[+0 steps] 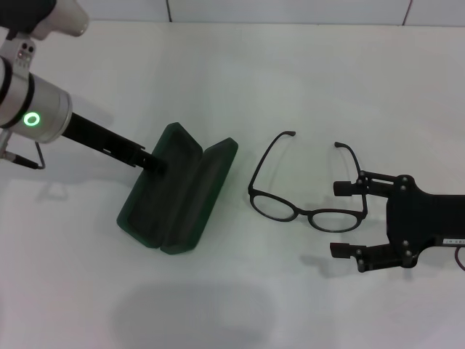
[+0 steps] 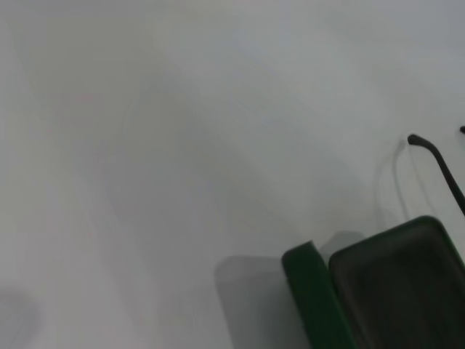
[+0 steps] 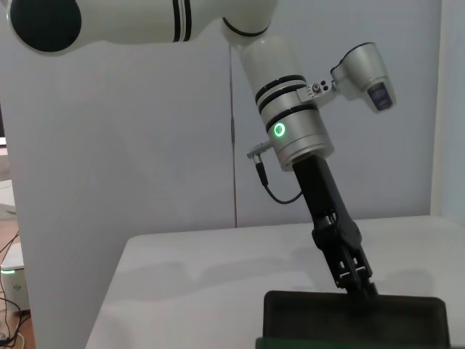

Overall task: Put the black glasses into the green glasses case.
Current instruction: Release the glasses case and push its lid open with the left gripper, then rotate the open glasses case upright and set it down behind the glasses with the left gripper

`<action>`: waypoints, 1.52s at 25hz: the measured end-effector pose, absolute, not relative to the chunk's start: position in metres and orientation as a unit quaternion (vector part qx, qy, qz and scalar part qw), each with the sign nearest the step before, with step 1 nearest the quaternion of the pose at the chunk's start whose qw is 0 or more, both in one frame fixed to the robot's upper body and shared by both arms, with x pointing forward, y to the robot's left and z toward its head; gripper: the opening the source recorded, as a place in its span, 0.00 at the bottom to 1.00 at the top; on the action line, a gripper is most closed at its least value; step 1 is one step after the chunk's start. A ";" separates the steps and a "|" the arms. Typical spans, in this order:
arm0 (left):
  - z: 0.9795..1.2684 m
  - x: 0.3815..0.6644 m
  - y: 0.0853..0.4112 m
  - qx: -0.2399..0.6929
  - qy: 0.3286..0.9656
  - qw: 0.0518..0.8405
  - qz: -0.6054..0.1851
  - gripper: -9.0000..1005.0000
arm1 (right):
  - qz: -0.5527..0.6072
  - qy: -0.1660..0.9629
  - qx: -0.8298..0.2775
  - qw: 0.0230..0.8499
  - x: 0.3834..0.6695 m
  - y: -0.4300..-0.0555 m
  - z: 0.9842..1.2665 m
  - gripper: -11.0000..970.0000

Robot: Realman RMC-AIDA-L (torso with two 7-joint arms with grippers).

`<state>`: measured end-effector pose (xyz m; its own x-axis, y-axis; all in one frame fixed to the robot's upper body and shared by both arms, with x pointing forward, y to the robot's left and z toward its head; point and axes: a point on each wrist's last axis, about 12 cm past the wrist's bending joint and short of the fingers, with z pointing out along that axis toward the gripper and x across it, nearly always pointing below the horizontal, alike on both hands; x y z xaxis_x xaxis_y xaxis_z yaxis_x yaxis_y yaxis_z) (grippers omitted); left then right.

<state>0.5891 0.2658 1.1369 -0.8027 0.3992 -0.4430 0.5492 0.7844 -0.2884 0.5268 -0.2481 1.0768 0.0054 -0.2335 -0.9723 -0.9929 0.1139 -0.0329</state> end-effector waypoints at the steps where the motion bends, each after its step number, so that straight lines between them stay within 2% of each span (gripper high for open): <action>1: 1.136 0.588 0.266 0.255 0.927 0.179 -0.206 0.60 | 0.403 0.579 -0.530 0.471 0.527 -0.248 1.077 0.91; 5: 1.132 0.588 0.267 0.253 0.929 0.168 -0.209 0.59 | 0.402 0.578 -0.531 0.472 0.527 -0.248 1.077 0.91; 10: 1.131 0.589 0.266 0.254 0.929 0.165 -0.210 0.36 | 0.399 0.575 -0.534 0.474 0.527 -0.248 1.077 0.91; 16: 1.137 0.594 0.262 0.271 0.924 0.176 -0.206 0.20 | 0.402 0.573 -0.537 0.471 0.526 -0.247 1.076 0.91; 20: 1.146 0.603 0.254 0.317 0.907 0.200 -0.193 0.18 | 0.404 0.568 -0.542 0.469 0.523 -0.244 1.075 0.91; 26: 1.168 0.637 0.233 0.397 0.850 0.325 -0.121 0.18 | 0.409 0.558 -0.553 0.464 0.518 -0.236 1.070 0.91; 29: 1.173 0.650 0.214 0.456 0.803 0.378 -0.071 0.18 | 0.411 0.554 -0.556 0.464 0.516 -0.232 1.068 0.91; 32: 1.172 0.657 0.180 0.532 0.742 0.407 -0.018 0.17 | 0.412 0.553 -0.555 0.465 0.514 -0.231 1.066 0.90; 38: 1.159 0.652 0.134 0.628 0.643 0.434 0.062 0.17 | 0.414 0.557 -0.551 0.463 0.511 -0.232 1.064 0.90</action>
<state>0.6521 0.1335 1.1592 0.1654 0.8615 -0.4800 0.7536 0.2036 0.6250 0.5106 -0.2320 1.0636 0.0360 -0.2295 -0.9726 -0.9976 0.0498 -0.0487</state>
